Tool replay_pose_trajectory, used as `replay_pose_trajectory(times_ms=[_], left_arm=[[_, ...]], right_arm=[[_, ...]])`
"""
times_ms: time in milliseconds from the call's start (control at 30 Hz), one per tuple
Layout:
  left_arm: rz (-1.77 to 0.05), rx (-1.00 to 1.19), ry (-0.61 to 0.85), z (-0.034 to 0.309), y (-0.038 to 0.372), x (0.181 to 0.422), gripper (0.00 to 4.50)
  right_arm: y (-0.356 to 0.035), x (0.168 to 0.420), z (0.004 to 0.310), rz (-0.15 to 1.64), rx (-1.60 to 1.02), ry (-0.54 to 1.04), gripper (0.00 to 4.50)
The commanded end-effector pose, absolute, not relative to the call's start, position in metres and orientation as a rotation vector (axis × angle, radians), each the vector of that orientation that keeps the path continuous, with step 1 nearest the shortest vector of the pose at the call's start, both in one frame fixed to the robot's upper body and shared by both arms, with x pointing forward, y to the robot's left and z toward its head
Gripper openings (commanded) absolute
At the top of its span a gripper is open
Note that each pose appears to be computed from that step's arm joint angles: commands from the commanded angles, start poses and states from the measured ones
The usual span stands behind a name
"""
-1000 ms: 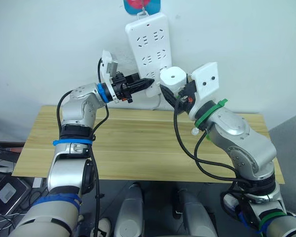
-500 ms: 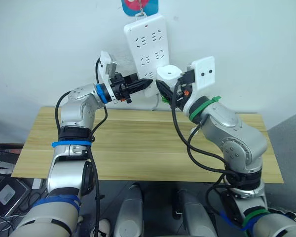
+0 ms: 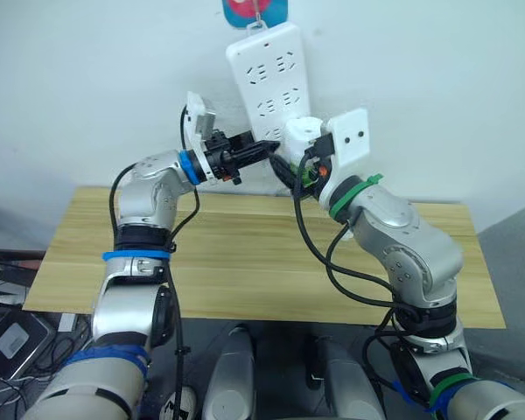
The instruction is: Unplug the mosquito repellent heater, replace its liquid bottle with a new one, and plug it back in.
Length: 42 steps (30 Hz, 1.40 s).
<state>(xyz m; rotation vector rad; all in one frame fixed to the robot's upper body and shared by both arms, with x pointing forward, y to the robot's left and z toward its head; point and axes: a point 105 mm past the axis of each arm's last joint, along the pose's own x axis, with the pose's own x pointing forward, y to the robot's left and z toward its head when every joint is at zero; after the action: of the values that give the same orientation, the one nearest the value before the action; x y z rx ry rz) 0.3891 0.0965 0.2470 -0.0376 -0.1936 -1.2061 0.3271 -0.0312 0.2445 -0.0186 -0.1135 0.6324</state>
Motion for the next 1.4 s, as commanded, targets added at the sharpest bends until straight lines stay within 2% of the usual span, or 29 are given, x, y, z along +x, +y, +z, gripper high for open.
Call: replay_pose_trajectory(times_ms=[33,133,333,400,433,567,667,700,1033,1100,1233,1400], left_arm=[[-1.262,0.019,-0.213,0.253,0.087,0.384,1.31],[-1.256,0.024,-0.209,0.252,0.089,0.385,1.31],[-1.229,0.037,-0.202,0.249,0.093,0.39,1.31],[-1.219,0.035,-0.197,0.249,0.097,0.392,2.03],[-1.214,0.04,-0.191,0.249,0.101,0.393,2.22],[-1.149,0.088,-0.174,0.249,0.126,0.395,3.44],[-1.095,0.128,-0.159,0.249,0.148,0.394,4.37],[-1.08,0.138,-0.154,0.25,0.155,0.393,4.5],[-0.975,0.223,-0.091,0.253,0.208,0.37,4.5],[-0.979,0.217,-0.087,0.254,0.211,0.362,4.5],[-1.106,0.161,0.005,0.249,0.198,0.319,4.5],[-1.148,0.124,0.018,0.251,0.181,0.302,4.5]], right_arm=[[-0.044,0.306,0.255,0.673,-0.016,-0.155,4.45],[-0.056,0.291,0.248,0.698,-0.038,-0.12,4.45],[-0.072,0.279,0.237,0.721,-0.087,-0.057,4.45],[-0.075,0.281,0.237,0.715,-0.096,-0.053,4.5],[-0.076,0.282,0.238,0.711,-0.098,-0.055,4.5],[-0.078,0.286,0.239,0.705,-0.096,-0.068,4.5],[-0.076,0.287,0.237,0.719,-0.076,-0.07,3.93],[-0.074,0.287,0.237,0.732,-0.07,-0.069,3.55],[-0.053,0.289,0.233,0.834,-0.046,-0.097,0.1],[-0.048,0.288,0.234,0.867,-0.049,-0.109,0.04],[-0.026,0.289,0.236,0.93,-0.028,-0.139,0.04],[-0.013,0.299,0.237,0.908,-0.015,-0.167,0.04]])
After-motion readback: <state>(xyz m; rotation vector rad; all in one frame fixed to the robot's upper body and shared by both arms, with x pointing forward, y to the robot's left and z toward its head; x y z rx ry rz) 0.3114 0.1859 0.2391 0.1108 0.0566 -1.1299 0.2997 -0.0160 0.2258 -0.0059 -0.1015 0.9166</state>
